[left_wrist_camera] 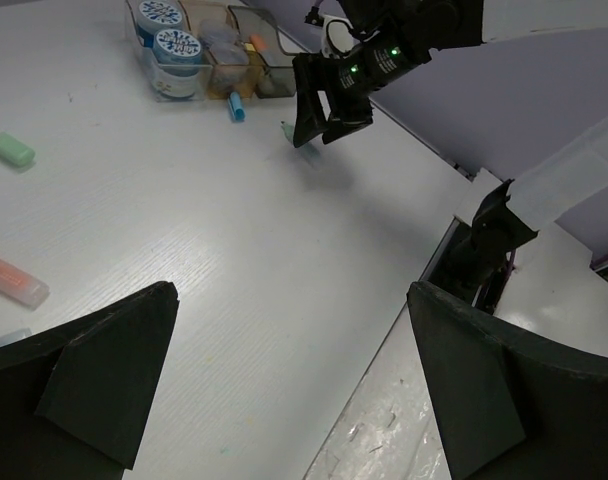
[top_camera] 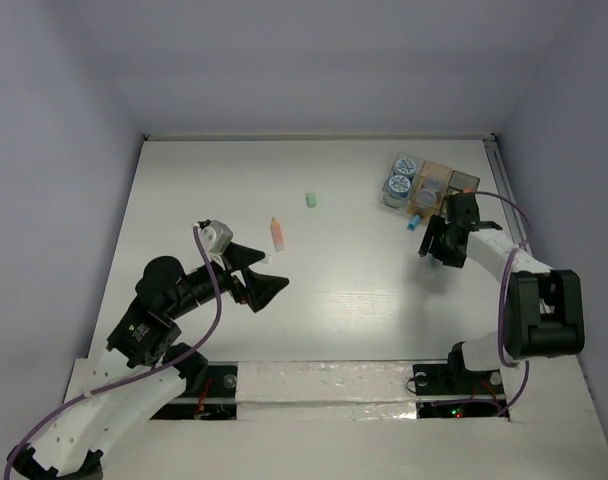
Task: Sort the stationery into containers
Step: Pick up the pen from the center of the board.
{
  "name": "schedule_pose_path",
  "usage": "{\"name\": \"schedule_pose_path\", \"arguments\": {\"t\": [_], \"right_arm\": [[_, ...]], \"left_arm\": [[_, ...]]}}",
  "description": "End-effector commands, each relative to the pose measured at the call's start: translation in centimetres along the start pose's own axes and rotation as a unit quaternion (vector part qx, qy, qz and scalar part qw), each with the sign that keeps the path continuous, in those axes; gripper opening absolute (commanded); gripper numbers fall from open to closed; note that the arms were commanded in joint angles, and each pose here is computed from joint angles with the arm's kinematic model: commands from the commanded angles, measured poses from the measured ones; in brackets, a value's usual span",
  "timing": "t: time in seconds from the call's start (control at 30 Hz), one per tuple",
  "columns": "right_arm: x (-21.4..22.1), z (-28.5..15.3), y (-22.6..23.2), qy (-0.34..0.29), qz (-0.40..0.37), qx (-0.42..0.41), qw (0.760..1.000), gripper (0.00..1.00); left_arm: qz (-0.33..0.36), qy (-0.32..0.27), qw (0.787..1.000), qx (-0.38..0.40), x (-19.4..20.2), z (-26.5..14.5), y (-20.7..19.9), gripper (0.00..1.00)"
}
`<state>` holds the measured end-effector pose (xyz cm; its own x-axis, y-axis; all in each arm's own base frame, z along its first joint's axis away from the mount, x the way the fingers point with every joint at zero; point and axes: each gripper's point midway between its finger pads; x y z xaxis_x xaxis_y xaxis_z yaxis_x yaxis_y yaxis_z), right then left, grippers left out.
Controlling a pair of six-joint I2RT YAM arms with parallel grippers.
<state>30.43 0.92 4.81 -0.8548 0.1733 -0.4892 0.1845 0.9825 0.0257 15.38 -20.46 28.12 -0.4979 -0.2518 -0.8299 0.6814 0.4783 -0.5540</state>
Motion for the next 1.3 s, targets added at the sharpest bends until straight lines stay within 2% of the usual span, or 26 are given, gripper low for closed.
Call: {"name": "schedule_pose_path", "arguments": {"t": [0.0, 0.23, 0.3, 0.37, 0.47, 0.5, 0.53, 0.57, 0.6, 0.67, 0.77, 0.9, 0.97, 1.07, 1.1, 1.23, 1.27], "right_arm": [[-2.3, 0.3, -0.7, -0.017, -0.014, 0.041, 0.999, 0.67], [-3.1, 2.2, -0.9, 0.002, -0.033, 0.065, 0.997, 0.62], [-2.7, 2.9, -1.1, 0.012, -0.038, 0.071, 0.997, 0.57], [-2.7, 3.3, -1.0, 0.013, -0.039, 0.07, 0.997, 0.48], [-2.7, 3.4, -0.7, 0.012, -0.036, 0.06, 0.997, 0.47], [-2.6, 3.4, -0.5, 0.015, -0.038, 0.055, 0.998, 0.4], [-2.6, 3.5, -0.4, 0.014, -0.038, 0.054, 0.998, 0.4], [-2.7, 3.4, -0.4, 0.012, -0.038, 0.053, 0.998, 0.32], [-2.6, 3.4, -0.4, 0.011, -0.038, 0.053, 0.998, 0.19], [-3.4, 2.5, 0.7, -0.013, -0.046, 0.039, 0.998, 0.11], [-4.4, -0.6, 6.6, -0.086, -0.088, -0.041, 0.992, 0.1], [-3.8, -6.0, 16.5, -0.135, -0.11, -0.172, 0.97, 0.1], [-3.9, -9.7, 22.2, -0.172, -0.131, -0.237, 0.947, 0.1], [-4.7, -14.0, 28.1, -0.22, -0.135, -0.301, 0.918, 0.1], [-3.3, -15.2, 30.5, -0.224, -0.149, -0.32, 0.908, 0.1], [-2.8, -20.0, 35.9, -0.251, -0.136, -0.413, 0.865, 0.1], [-2.6, -20.5, 36.5, -0.253, -0.135, -0.422, 0.86, 0.1]], "left_arm": [[0.009, -0.013, 1.0, 0.009, -0.6, 0.1, -0.4, 0.99], [-0.001, -0.015, 1.0, -0.023, -0.6, 0.4, 0.9, 0.99], [0.001, -0.015, 1.0, -0.022, -0.7, 0.5, 0.8, 0.99], [0.0, -0.011, 1.0, -0.023, -0.5, 0.6, 0.9, 0.99], [-0.001, -0.008, 1.0, -0.022, -0.4, 0.7, 1.0, 0.99], [-0.003, -0.005, 1.0, -0.022, -0.3, 0.8, 1.0, 0.99], [-0.003, -0.004, 1.0, -0.022, -0.3, 0.8, 1.0, 0.99], [-0.005, -0.003, 1.0, -0.021, -0.2, 0.9, 1.0, 0.99], [-0.007, -0.001, 1.0, -0.022, -0.1, 0.9, 1.1, 0.99], [-0.015, 0.005, 1.0, -0.016, 0.1, 1.2, 0.9, 0.99], [-0.027, 0.019, 0.999, -0.007, 0.5, 1.9, 0.8, 0.99], [-0.048, 0.036, 0.998, -0.002, 1.1, 2.8, 1.0, 0.97], [-0.055, 0.045, 0.997, -0.008, 1.5, 3.3, 1.4, 0.94], [-0.063, 0.047, 0.996, -0.033, 1.8, 3.7, 2.5, 0.9], [-0.065, 0.045, 0.996, -0.045, 1.7, 3.6, 2.9, 0.89], [-0.062, 0.02, 0.992, -0.105, 1.0, 3.2, 4.9, 0.89], [-0.059, 0.012, 0.989, -0.133, 0.8, 2.9, 5.9, 0.89]]}}
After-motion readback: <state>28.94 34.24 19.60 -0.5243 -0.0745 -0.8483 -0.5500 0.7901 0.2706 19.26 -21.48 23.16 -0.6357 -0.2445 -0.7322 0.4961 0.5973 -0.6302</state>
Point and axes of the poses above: each gripper's point midway between its finger pads, its own z axis out along the fingers, its own y axis along the line the jaws close on, x = y × z, and after that the axes turned 12 degrees about -z, right-handed
